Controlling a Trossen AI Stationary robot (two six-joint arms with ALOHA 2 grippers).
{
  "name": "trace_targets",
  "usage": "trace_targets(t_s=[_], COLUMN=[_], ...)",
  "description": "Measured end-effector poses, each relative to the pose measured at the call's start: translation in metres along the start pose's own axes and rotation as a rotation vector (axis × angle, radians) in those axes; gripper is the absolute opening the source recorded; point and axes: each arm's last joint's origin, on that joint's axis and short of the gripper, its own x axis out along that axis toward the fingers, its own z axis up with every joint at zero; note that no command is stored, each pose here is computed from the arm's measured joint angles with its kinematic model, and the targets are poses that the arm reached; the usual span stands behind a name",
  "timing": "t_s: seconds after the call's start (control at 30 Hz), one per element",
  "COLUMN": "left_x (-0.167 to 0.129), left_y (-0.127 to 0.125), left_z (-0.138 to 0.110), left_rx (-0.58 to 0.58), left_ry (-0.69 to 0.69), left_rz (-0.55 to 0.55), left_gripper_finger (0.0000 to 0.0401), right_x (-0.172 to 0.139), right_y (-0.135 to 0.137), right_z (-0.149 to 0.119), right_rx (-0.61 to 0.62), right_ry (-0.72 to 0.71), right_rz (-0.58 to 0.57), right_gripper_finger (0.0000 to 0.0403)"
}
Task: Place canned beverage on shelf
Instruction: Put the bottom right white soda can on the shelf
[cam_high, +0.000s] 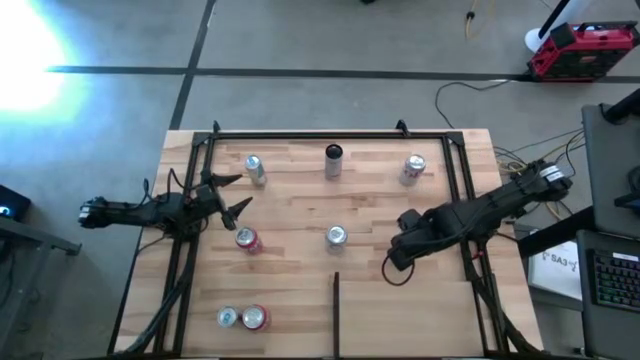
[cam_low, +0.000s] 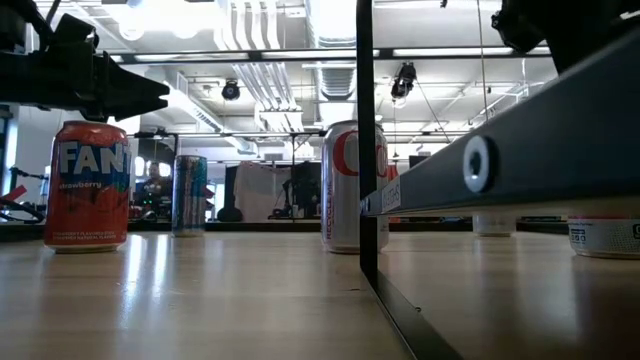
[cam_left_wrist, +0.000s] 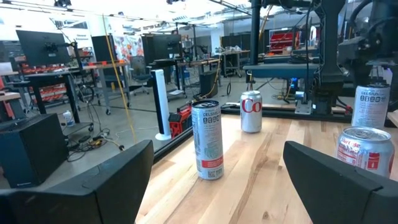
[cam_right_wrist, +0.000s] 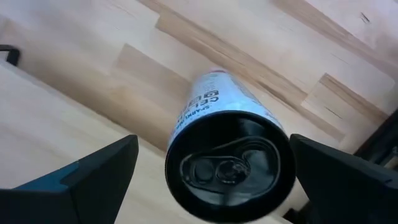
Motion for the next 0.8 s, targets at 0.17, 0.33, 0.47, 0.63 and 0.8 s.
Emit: trace_targets(t_s=[0.17,0.33,0.47,0.63,0.8], left_x=[0.0000,0.0000,0.0000,0.0000,0.0000], left_y=[0.0000,0.0000,0.0000,0.0000,0.0000], left_z=[0.0000,0.0000,0.0000,0.0000,0.0000], left_rx=[0.000,0.000,0.000,0.000,0.000], left_ry=[0.000,0.000,0.000,0.000,0.000], left_rz=[0.000,0.000,0.000,0.000,0.000], left_gripper_finger=[0.0343,0.0343,0.0343,0.0343,0.0343], right_x=[0.0053,0.0027,0.0017,0.0025,-0.0015], right_y=[0.0015,-0.0001,-0.0006,0.0001,-0.0023], right_z=[0.0002,0.0003,0.0006,0.0005,-0.0012], right_rx=[0.016,0.047,0.083,0.162,0.187], right_ry=[0.007,-0.006,-0.021,-0.011,0.033], right_rz=[-0.039,-0.029,-0.025,-0.027,-0.011], right_gripper_finger=[0.0399,0.0351,0.0259,0.0238,0.0238])
